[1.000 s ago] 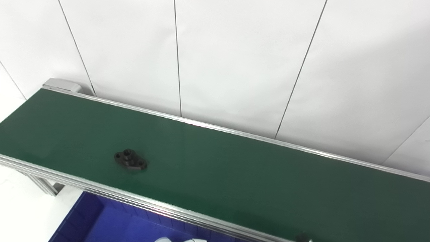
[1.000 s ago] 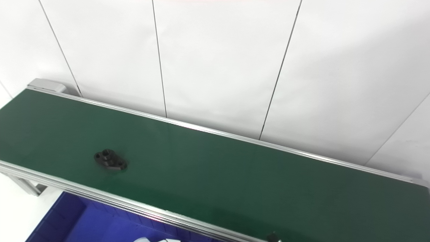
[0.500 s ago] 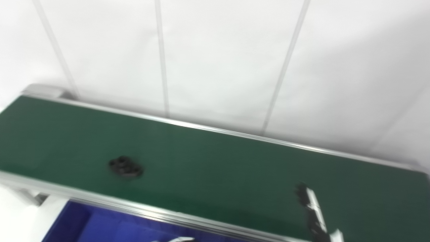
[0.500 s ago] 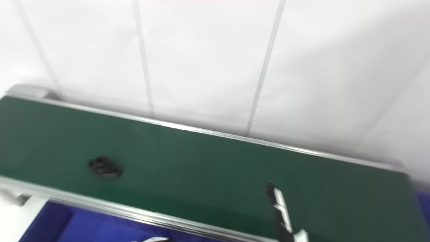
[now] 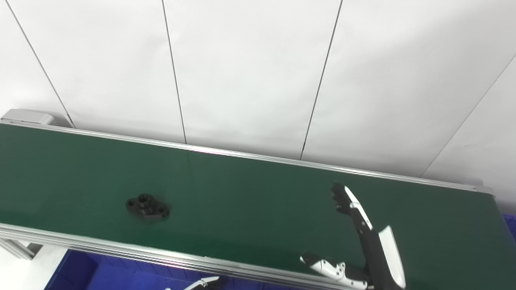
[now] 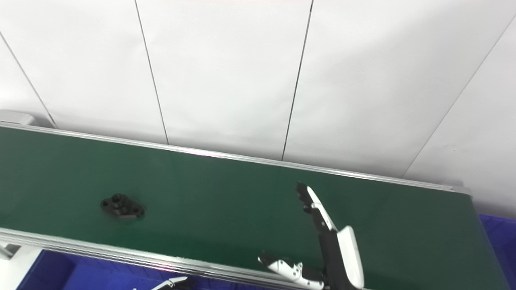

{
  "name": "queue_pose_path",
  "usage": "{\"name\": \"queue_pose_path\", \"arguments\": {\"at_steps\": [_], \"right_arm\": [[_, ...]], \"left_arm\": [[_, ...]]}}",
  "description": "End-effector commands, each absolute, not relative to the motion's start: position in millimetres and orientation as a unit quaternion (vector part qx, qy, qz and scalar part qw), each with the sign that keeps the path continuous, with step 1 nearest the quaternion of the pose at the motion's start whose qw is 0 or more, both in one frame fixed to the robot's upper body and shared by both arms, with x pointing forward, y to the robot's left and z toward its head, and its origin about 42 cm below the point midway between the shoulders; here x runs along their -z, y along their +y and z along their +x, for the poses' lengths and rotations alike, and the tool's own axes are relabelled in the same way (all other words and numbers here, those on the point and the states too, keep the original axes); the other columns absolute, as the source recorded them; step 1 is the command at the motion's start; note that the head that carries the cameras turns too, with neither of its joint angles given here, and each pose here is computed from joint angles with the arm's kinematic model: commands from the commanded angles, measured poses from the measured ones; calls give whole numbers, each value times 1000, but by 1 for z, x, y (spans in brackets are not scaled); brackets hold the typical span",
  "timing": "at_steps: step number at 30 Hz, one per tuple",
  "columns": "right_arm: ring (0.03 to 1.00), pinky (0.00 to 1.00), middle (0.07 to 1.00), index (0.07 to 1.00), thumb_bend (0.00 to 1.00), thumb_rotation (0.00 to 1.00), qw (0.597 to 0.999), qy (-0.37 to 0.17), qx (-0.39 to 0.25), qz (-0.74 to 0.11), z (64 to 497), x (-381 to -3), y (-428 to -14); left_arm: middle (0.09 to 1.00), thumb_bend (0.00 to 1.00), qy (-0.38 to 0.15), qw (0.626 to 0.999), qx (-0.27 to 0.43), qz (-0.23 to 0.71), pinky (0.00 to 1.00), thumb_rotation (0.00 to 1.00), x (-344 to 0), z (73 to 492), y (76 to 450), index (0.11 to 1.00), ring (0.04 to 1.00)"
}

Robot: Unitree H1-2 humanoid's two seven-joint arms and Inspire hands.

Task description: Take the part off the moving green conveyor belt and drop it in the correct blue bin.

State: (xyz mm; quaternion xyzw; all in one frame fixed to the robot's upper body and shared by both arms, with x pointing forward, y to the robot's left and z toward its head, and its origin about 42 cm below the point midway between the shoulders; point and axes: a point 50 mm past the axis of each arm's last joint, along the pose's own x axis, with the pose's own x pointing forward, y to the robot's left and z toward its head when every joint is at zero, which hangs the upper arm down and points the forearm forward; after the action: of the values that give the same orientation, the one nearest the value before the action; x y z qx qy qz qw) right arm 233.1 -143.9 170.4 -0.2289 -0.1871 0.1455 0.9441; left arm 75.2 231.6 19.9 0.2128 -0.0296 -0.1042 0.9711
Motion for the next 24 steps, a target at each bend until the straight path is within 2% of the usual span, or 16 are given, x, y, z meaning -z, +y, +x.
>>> {"name": "queue_pose_path", "arguments": {"at_steps": [1, 6, 17, 24], "right_arm": [[834, 761, 879, 910, 778, 484, 939, -212, -141, -230, 240, -190, -140], [833, 754, 875, 900, 810, 465, 936, -192, -152, -251, 249, -194, -131], [847, 755, 875, 905, 806, 454, 927, -182, -172, -279, 282, -199, -109], [838, 744, 880, 922, 815, 498, 910, -190, -206, -307, 311, -210, -78]], "left_arm": [[797, 840, -48, 973, 103, 199, 688, 588, -29, 76, 234, 792, 768], [803, 819, -53, 974, 103, 195, 699, 564, -32, 77, 231, 800, 774], [813, 801, -58, 974, 106, 190, 721, 561, -33, 80, 223, 808, 788], [827, 767, -56, 974, 107, 190, 743, 574, -31, 82, 219, 824, 800]]}}
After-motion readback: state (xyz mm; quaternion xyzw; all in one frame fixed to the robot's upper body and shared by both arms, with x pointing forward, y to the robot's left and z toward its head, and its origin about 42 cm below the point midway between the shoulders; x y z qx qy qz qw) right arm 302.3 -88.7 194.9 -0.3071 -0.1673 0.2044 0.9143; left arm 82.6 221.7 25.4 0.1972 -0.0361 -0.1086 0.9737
